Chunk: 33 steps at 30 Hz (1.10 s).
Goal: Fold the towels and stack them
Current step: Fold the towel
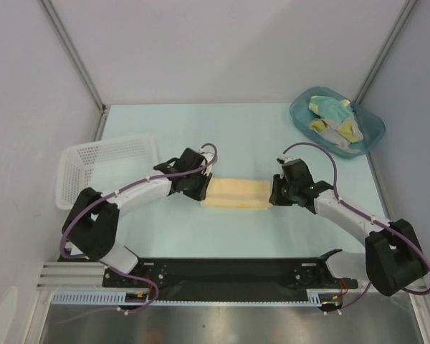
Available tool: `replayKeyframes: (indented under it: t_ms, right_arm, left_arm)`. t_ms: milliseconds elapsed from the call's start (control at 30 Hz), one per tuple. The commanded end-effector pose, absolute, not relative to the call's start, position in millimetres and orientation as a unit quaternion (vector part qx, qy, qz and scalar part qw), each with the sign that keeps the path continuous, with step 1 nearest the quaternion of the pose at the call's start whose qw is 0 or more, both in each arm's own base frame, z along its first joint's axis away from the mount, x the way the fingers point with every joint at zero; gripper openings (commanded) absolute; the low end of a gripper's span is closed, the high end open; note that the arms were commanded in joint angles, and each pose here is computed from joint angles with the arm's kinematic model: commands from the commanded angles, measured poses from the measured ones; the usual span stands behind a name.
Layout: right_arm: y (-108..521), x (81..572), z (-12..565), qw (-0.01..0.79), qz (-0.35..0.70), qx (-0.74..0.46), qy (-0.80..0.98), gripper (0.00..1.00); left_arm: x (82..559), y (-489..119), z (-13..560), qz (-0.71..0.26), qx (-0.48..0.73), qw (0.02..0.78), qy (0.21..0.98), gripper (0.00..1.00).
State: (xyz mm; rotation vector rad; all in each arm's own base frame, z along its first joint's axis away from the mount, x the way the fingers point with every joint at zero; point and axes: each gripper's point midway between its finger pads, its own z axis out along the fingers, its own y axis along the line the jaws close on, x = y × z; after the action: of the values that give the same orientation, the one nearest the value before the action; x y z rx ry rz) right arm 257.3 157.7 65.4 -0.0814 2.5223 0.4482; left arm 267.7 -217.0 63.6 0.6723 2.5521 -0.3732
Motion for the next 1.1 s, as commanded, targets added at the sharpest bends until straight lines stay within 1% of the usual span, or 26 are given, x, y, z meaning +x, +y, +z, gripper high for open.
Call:
replayKeyframes:
  t_ms: [0, 67, 133, 167, 200, 267, 367, 400, 467, 533, 567, 700, 767, 833, 867, 967, 1067]
  right_arm:
    - [153, 258, 81, 0.290, 0.157, -0.009, 0.944, 0.26]
    - [151, 258, 90, 0.290, 0.152, 0.002, 0.945, 0.29]
    - [154, 258, 94, 0.285, 0.161, 0.018, 0.945, 0.29]
    - [156, 259, 98, 0.286, 0.165, 0.024, 0.944, 0.29]
    - [159, 260, 99, 0.285, 0.173, 0.029, 0.943, 0.29]
    - [176, 264, 103, 0.286, 0.214, 0.025, 0.934, 0.28]
    - [185, 264, 96, 0.276, 0.237, 0.033, 0.931, 0.27]
    - [185, 260, 84, 0.265, 0.237, 0.035, 0.934, 0.27]
    - [186, 260, 76, 0.265, 0.240, 0.042, 0.933, 0.27]
    - [178, 254, 57, 0.257, 0.222, 0.049, 0.939, 0.27]
    - [178, 256, 54, 0.261, 0.223, 0.050, 0.938, 0.27]
    - [182, 254, 44, 0.255, 0.230, 0.034, 0.939, 0.27]
    - [182, 256, 47, 0.257, 0.229, 0.031, 0.938, 0.27]
    - [179, 258, 52, 0.265, 0.222, 0.031, 0.938, 0.27]
    - [178, 258, 56, 0.265, 0.218, 0.030, 0.939, 0.27]
    - [178, 264, 70, 0.277, 0.214, 0.026, 0.937, 0.27]
    - [184, 275, 80, 0.296, 0.226, 0.018, 0.928, 0.28]
  left_arm:
    - [271, -212, 88, -0.117, 0.224, 0.269, 0.929, 0.35]
    - [277, -208, 105, -0.108, 0.208, 0.293, 0.927, 0.40]
    - [282, -213, 121, -0.118, 0.191, 0.307, 0.925, 0.44]
    - [283, -220, 131, -0.139, 0.189, 0.318, 0.919, 0.45]
    - [283, -225, 135, -0.151, 0.184, 0.323, 0.916, 0.45]
    - [277, -245, 140, -0.208, 0.185, 0.324, 0.904, 0.45]
    - [268, -255, 123, -0.240, 0.170, 0.307, 0.905, 0.43]
    - [261, -252, 107, -0.240, 0.168, 0.290, 0.911, 0.43]
    - [260, -250, 92, -0.233, 0.157, 0.283, 0.917, 0.42]
    - [258, -240, 68, -0.206, 0.143, 0.266, 0.931, 0.41]
    - [258, -238, 61, -0.199, 0.138, 0.261, 0.934, 0.38]
    - [258, -227, 39, -0.161, 0.121, 0.245, 0.949, 0.35]
    - [263, -226, 42, -0.153, 0.116, 0.248, 0.949, 0.35]
    - [270, -231, 55, -0.157, 0.111, 0.259, 0.947, 0.37]
    - [273, -223, 57, -0.133, 0.104, 0.261, 0.951, 0.40]
    - [286, -221, 76, -0.112, 0.101, 0.273, 0.950, 0.44]
    - [298, -233, 94, -0.128, 0.111, 0.292, 0.942, 0.45]
